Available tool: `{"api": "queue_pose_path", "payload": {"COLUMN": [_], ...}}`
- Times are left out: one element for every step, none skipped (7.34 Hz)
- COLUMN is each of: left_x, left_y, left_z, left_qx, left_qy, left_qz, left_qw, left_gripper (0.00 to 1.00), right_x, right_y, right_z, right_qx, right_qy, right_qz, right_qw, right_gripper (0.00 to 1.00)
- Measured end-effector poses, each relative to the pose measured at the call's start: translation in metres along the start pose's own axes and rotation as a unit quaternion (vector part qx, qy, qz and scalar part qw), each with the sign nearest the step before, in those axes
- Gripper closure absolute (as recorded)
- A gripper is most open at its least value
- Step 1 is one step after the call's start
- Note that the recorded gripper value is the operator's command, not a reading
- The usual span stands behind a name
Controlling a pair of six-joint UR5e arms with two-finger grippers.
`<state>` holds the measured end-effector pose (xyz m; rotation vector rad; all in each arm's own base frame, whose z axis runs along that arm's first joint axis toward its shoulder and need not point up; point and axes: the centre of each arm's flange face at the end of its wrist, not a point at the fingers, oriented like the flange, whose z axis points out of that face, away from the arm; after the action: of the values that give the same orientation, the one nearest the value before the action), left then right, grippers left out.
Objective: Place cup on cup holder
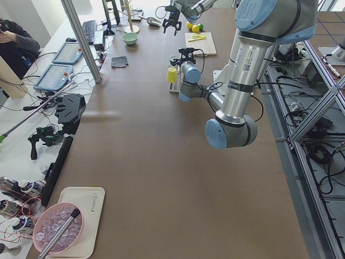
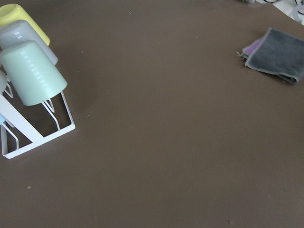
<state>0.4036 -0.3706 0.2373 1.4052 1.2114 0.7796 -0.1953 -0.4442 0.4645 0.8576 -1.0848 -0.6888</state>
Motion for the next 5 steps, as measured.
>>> {"api": "queue_pose_path", "payload": {"left_x": [-0.016, -0.032, -0.045, -0.060, -0.079], "left_y": [-0.007, -0.006, 0.007, 0.029, 0.053], "left_z": [-0.010, -0.017, -0.019, -0.021, -0.028], "left_qx": [-0.068, -0.135, -0.202, -0.282, -0.362], "left_qy": [-0.014, -0.023, -0.036, -0.057, -0.088], "left_qz": [-0.013, -0.032, -0.056, -0.087, -0.121], "left_qw": [0.9975, 0.9901, 0.9770, 0.9539, 0.9202], "left_gripper": [0.01, 0.01, 0.01, 0.01, 0.01], "right_x": [0.027, 0.055, 0.082, 0.105, 0.127], "right_y": [0.017, 0.035, 0.057, 0.081, 0.105], "right_z": [-0.021, -0.043, -0.068, -0.094, -0.120], "right_qx": [-0.036, -0.071, -0.101, -0.124, -0.137], "right_qy": [0.021, 0.048, 0.079, 0.112, 0.145], "right_qz": [0.056, 0.122, 0.194, 0.260, 0.314], "right_qw": [0.9976, 0.9888, 0.9725, 0.9511, 0.9284], "right_gripper": [0.00, 0.00, 0.00, 0.00, 0.00]}}
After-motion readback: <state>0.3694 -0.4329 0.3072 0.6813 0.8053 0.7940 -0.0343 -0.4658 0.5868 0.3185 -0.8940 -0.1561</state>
